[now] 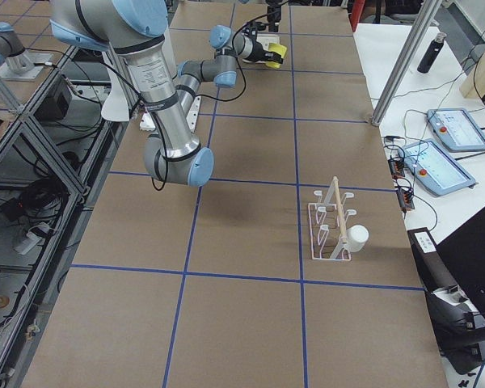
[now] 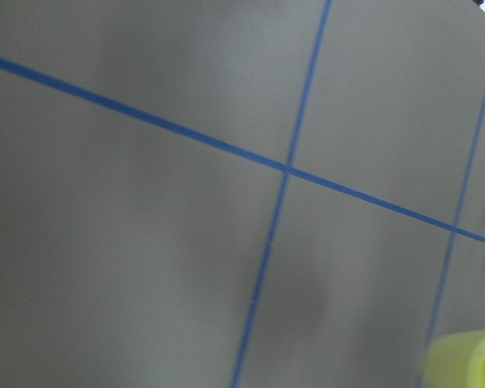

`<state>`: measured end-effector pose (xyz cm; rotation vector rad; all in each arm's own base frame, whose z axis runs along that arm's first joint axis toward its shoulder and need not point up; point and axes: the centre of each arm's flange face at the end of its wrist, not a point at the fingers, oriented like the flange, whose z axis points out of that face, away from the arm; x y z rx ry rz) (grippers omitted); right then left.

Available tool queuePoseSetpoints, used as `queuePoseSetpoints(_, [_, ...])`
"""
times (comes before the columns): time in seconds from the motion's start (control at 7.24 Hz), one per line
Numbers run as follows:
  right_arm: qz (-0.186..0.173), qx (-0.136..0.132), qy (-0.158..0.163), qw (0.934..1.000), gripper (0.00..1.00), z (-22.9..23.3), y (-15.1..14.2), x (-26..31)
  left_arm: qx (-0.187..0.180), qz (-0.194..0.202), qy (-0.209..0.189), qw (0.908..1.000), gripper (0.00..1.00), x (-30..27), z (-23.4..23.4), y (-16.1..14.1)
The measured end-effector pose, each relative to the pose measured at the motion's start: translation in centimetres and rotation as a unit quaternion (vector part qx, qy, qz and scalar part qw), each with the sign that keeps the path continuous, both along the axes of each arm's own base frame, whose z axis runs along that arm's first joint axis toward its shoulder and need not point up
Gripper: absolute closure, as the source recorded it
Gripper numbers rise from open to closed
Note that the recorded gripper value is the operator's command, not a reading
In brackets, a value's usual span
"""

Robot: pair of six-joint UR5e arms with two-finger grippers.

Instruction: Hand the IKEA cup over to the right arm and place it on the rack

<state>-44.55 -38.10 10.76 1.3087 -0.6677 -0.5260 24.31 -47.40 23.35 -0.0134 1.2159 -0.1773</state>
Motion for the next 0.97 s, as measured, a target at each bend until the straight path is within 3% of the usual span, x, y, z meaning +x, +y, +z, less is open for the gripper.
queuePoseSetpoints(0.28, [0.032, -0.024, 0.090, 0.9952, 0.46, 1.4, -3.4, 2.5, 0.084, 0.015, -0.087, 0.9926, 0.00, -5.0, 7.7, -1.6])
queuePoseSetpoints(0.41, [0.043, -0.018, 0.149, 0.9877, 0.46, 2.2, -5.4, 4.2, 0.121, 0.026, -0.130, 0.9837, 0.00, -7.7, 11.2, -2.1])
queuePoseSetpoints(0.55, [0.050, -0.007, 0.216, 0.9751, 0.49, 3.0, -7.5, 6.2, 0.150, 0.040, -0.160, 0.9748, 0.00, -10.0, 14.1, -2.4])
queuePoseSetpoints(0.69, [0.052, 0.007, 0.286, 0.9568, 0.52, 4.2, -9.7, 8.5, 0.167, 0.052, -0.175, 0.9688, 0.00, -11.7, 16.0, -2.5])
queuePoseSetpoints(0.83, [0.050, 0.019, 0.346, 0.9367, 0.56, 5.7, -11.4, 10.6, 0.173, 0.057, -0.180, 0.9665, 0.00, -12.4, 16.9, -2.4])
queuePoseSetpoints(0.97, [0.043, 0.033, 0.406, 0.9124, 0.61, 7.6, -13.1, 12.9, 0.175, 0.057, -0.181, 0.9662, 0.00, -12.9, 17.2, -2.4])
